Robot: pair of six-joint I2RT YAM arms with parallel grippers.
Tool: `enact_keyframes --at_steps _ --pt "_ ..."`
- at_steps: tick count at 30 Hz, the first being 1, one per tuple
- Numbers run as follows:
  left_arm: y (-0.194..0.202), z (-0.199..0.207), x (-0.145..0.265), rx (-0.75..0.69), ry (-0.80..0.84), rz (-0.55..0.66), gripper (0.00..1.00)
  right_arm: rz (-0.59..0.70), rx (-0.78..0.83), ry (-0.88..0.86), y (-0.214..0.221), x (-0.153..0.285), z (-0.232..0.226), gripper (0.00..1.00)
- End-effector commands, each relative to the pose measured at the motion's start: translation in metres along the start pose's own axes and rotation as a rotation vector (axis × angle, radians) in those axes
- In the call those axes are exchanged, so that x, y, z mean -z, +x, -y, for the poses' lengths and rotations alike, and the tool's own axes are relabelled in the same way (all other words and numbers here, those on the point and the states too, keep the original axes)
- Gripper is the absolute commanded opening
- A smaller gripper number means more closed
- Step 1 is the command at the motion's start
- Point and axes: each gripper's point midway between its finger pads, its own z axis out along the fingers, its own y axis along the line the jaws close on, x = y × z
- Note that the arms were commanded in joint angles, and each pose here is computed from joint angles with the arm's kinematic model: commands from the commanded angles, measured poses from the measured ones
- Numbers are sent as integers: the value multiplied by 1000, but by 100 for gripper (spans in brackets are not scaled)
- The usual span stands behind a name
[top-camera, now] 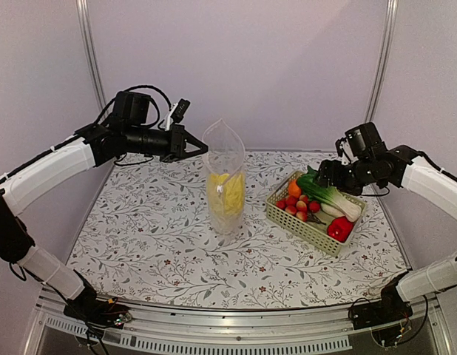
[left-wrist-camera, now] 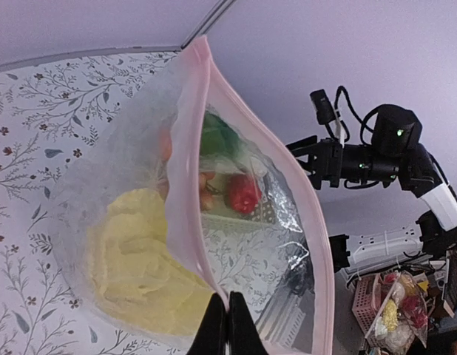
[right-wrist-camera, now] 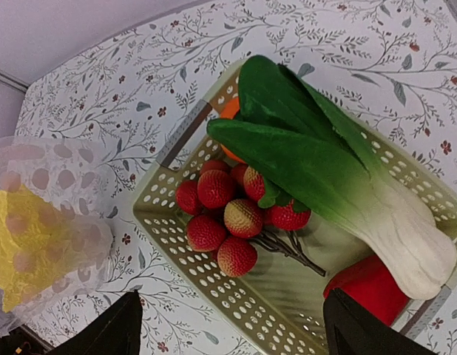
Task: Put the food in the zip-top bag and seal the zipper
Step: Adjust the zipper food storage bag at the center of the board, then pick up the fake fruit from the bin.
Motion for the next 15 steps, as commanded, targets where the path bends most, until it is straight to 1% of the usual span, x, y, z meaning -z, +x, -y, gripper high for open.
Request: enact_keyframes --at_steps 1,3,6,11,15 --pt "-6 0 1 -7 20 20 0 -145 -31 -51 37 -39 -3 83" --pt "-6 0 2 -7 18 20 0 -169 -54 -72 44 -53 -6 81" --pt "-5 -1 3 -7 14 17 0 -200 -63 -44 53 -73 -1 78" --pt "-4 -3 2 -4 10 14 0 -217 -32 -20 60 -99 -5 62" --pt "-4 -3 1 -3 12 15 0 -211 -14 15 60 -116 -7 58"
